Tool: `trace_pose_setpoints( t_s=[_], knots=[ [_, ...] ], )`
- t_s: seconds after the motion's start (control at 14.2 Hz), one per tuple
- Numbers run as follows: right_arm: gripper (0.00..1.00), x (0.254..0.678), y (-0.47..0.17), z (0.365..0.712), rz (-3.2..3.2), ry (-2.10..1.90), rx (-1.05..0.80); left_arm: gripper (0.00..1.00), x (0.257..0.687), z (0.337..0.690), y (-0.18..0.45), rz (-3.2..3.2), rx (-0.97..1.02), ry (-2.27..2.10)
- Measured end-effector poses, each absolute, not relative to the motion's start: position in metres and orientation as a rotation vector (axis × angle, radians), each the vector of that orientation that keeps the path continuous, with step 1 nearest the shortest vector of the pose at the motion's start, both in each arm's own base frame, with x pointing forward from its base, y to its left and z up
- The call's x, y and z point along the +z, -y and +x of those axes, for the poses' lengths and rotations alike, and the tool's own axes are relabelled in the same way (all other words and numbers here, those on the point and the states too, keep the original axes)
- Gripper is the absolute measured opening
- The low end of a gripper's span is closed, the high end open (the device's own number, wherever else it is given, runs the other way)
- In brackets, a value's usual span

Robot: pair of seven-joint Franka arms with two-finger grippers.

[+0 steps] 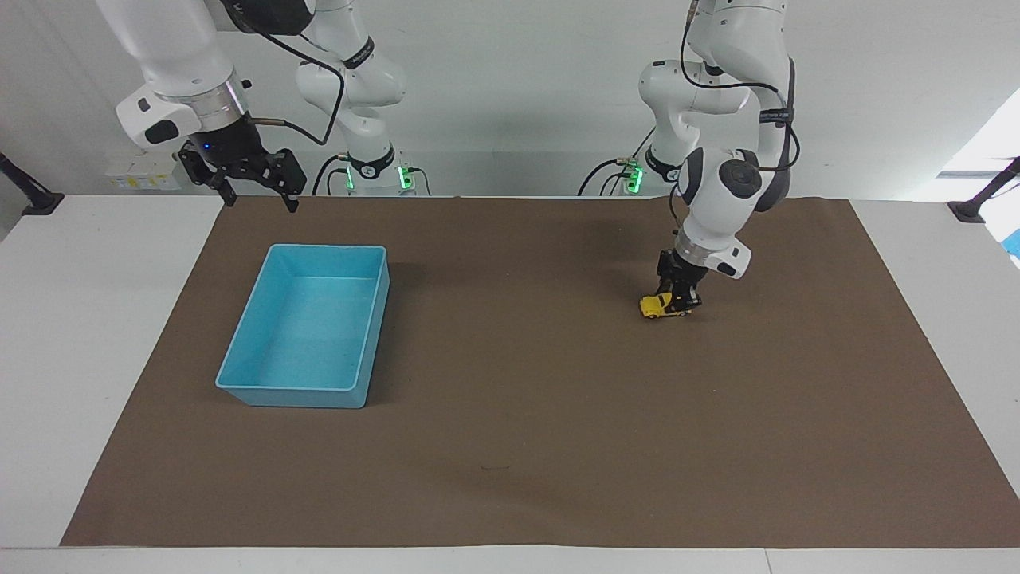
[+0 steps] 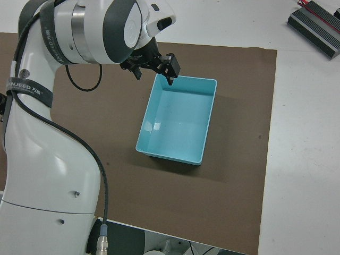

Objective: Wind up and store yellow beetle car

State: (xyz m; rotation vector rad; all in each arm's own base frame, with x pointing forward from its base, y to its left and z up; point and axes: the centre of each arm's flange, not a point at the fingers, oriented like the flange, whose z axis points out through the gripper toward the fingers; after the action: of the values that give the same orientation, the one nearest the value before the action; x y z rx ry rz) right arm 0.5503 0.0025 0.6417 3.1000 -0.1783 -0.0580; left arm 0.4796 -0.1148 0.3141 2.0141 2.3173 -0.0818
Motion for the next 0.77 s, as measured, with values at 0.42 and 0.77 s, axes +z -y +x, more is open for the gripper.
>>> trace_pose_setpoints(
  t_s=[0.42, 0.77],
  knots=[
    [1.0, 0.642, -0.002, 0.55, 3.1, 0.178, -0.058, 0.44, 0.314, 0.48, 0.112, 2.015, -0.099, -2.304],
    [1.0, 0.642, -0.002, 0.55, 3.1, 0.178, -0.058, 0.95, 0.318, 0.498, 0.084, 2.008, -0.111, -2.338]
  ],
)
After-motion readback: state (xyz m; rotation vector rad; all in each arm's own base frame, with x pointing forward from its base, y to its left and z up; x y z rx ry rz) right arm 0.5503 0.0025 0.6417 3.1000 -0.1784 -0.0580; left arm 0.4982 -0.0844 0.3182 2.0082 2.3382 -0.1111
